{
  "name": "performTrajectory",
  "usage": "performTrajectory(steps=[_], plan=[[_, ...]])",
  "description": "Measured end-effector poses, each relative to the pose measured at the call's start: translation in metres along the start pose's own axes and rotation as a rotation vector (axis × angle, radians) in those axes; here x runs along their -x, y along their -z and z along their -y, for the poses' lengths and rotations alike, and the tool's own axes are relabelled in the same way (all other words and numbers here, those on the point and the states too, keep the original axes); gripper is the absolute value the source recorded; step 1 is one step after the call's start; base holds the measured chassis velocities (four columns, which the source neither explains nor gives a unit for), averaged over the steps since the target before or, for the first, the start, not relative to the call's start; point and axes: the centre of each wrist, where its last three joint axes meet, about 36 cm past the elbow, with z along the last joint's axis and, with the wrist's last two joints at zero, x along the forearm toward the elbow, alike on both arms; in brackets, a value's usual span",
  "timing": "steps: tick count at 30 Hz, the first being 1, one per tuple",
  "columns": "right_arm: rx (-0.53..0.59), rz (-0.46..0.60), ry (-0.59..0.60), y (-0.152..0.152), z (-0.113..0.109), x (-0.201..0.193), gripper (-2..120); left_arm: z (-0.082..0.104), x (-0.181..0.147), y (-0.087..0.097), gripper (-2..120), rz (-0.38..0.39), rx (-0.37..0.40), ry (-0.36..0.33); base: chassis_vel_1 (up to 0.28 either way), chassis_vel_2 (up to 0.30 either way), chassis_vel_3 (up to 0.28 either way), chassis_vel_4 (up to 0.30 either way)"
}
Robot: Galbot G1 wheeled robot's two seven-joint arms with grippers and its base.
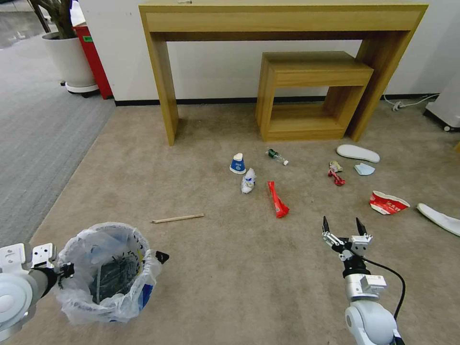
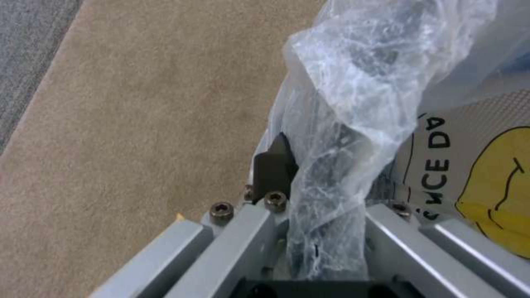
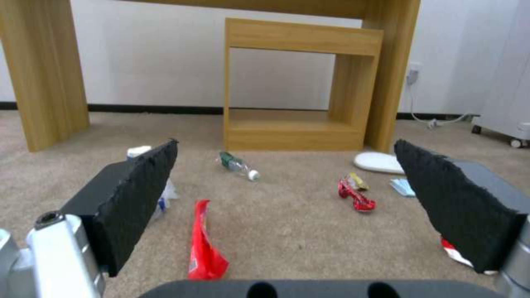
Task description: Pick up the trash bin and place the garbage on the floor into it.
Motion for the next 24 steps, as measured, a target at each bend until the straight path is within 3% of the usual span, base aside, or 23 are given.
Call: performTrajectory(steps=[16, 24], plan=[[-0.006, 0.006, 0.008, 0.0024, 0.0007, -0.0025, 100, 0.0021, -0.0019, -0.0045, 0, 0.0, 0.002, -0.005, 0.0, 0.0, 0.0, 0.0], [-0.006, 0.006, 0.011, 0.0023, -0.0012, -0.0031, 100, 0.0023, -0.003, -0.0073, 0, 0.001, 0.008, -0.006, -0.091, 0.108, 0.097, -0.116]])
